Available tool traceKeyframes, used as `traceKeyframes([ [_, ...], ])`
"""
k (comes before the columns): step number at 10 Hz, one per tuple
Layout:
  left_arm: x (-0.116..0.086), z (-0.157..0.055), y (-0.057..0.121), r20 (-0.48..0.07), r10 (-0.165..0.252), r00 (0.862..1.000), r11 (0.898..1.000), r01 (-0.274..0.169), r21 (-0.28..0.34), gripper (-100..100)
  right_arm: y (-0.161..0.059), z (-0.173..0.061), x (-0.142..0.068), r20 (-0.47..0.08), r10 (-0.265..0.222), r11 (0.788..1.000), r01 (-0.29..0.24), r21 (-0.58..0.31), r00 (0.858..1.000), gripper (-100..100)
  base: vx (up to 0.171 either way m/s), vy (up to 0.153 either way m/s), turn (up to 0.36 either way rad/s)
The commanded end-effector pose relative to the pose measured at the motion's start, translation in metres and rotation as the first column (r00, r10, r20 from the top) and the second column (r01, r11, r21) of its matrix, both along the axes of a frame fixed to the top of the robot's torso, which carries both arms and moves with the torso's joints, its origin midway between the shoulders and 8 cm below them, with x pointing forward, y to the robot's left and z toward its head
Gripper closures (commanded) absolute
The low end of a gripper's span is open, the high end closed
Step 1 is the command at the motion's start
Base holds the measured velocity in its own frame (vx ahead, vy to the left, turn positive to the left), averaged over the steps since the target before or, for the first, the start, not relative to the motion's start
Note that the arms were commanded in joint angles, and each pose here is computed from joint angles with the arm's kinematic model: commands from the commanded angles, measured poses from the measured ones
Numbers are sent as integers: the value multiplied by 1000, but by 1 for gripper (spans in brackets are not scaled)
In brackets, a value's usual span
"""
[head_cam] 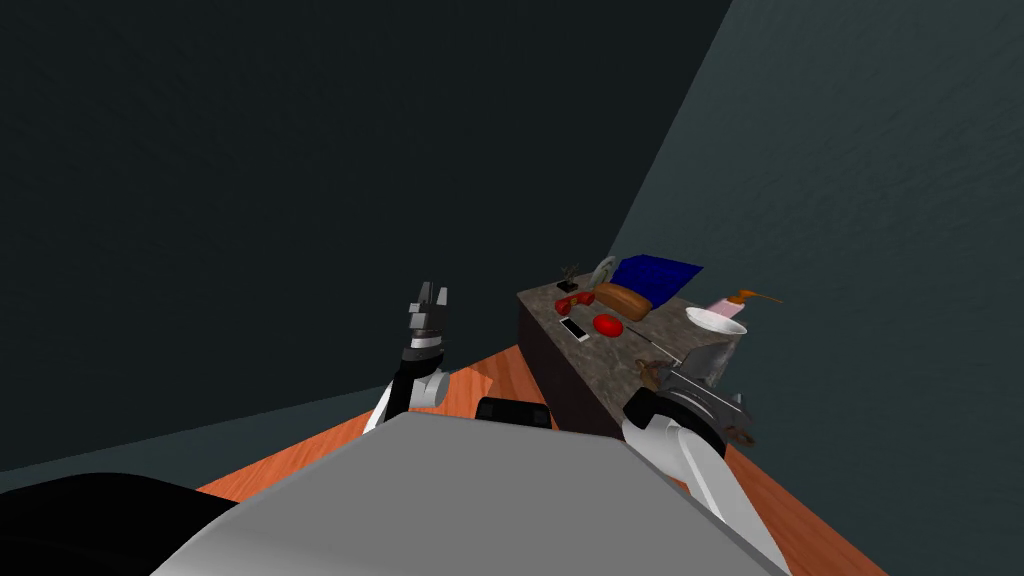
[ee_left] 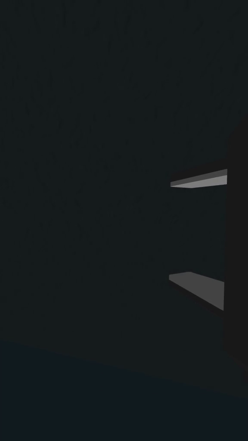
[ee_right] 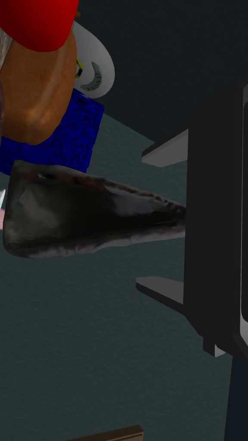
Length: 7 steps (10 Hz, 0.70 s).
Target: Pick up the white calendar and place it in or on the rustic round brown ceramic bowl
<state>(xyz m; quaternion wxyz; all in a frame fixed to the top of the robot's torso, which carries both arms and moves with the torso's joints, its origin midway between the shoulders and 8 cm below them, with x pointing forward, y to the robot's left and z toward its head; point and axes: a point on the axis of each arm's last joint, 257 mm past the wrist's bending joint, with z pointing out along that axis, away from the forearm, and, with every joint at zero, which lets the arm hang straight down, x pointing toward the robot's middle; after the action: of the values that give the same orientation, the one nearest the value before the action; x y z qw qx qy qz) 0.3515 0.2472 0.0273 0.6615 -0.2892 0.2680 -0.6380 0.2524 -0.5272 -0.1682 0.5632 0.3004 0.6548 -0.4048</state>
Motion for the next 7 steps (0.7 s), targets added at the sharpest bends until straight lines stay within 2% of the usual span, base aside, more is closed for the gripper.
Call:
traceKeyframes([
  [1, 0, 0, 0, 0, 0, 1000, 1000, 0, 0, 0, 0, 0, 0, 0, 0, 1000, 0, 0, 1000, -100, 2, -9, 1],
  [4, 0, 0, 0, 0, 0, 1000, 1000, 0, 0, 0, 0, 0, 0, 0, 0, 1000, 0, 0, 1000, -100, 0, 0, 0],
  [5, 0, 0, 0, 0, 0, 1000, 1000, 0, 0, 0, 0, 0, 0, 0, 0, 1000, 0, 0, 1000, 0, 0, 0, 0],
  [6, 0, 0, 0, 0, 0, 1000, 1000, 0, 0, 0, -13, 6, -7, -1, -43, 999, 43, -9, 999, -100, -41, -11, 304],
  [7, 0, 0, 0, 0, 0, 1000, 1000, 0, 0, 0, -25, 12, -14, -2, -86, 996, 86, -15, 996, -100, -106, -48, 411],
])
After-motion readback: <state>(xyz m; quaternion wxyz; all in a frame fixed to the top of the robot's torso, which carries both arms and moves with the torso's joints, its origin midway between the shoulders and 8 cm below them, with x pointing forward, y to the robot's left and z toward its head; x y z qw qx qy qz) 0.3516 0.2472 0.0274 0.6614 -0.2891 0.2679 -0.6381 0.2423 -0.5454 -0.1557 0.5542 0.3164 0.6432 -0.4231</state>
